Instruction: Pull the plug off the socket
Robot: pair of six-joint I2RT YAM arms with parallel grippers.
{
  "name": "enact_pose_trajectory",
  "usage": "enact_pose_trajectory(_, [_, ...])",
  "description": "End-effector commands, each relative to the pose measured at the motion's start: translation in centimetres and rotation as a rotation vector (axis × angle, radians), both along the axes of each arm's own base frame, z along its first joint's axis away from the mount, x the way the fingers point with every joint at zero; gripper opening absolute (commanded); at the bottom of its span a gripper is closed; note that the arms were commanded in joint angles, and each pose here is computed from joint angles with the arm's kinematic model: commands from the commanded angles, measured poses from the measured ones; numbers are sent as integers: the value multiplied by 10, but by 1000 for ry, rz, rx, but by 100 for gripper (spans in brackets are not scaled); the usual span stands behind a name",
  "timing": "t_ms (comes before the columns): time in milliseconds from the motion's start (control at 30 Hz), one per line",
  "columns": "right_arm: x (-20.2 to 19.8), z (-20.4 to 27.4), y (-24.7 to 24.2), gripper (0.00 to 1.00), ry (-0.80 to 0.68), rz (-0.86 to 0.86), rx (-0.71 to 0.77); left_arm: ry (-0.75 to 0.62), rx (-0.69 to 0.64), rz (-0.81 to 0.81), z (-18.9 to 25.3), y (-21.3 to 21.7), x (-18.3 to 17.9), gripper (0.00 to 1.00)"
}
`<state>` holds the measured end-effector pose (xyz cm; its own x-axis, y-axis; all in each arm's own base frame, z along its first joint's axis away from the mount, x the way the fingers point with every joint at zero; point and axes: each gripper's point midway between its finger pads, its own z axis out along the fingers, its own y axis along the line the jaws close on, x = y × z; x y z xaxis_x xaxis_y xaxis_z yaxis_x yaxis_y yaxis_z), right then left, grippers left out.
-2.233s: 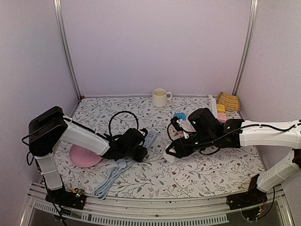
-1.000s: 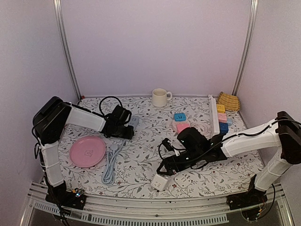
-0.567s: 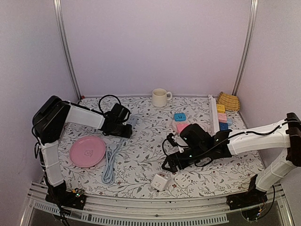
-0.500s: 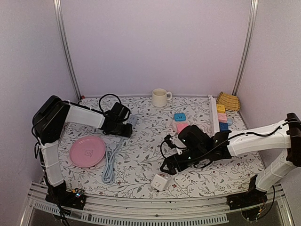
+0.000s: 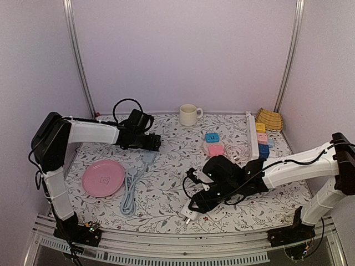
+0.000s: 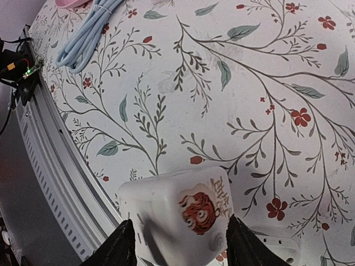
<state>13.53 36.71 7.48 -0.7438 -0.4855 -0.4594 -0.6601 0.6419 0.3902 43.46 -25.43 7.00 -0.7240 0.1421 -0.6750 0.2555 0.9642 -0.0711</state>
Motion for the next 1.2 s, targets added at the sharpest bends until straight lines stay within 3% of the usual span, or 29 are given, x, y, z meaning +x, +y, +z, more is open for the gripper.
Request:
enact_pose_trajectory(0, [8, -10, -13, 56, 8, -30, -28, -55, -41, 20, 38, 13, -10, 86])
enact_pose_trajectory(200, [18, -6, -28, 50, 8, -86, -18, -93, -97, 9, 64, 17, -37, 87])
enact_pose_trajectory(400, [35, 13, -32, 53, -39, -155, 14, -96, -125, -35, 71, 3, -70, 88])
enact_pose_trajectory(667, [106, 51, -76, 72, -132, -399, 79, -87, -178, -73, 70, -8, -106, 89])
enact_pose_trajectory(900, [179, 78, -120, 75, -204, -571, 95, -75, -210, -87, 70, -10, -126, 89])
enact_pose_trajectory(1167, [252, 79, -139, 75, -252, -625, 34, -58, -227, -89, 64, -7, -140, 89])
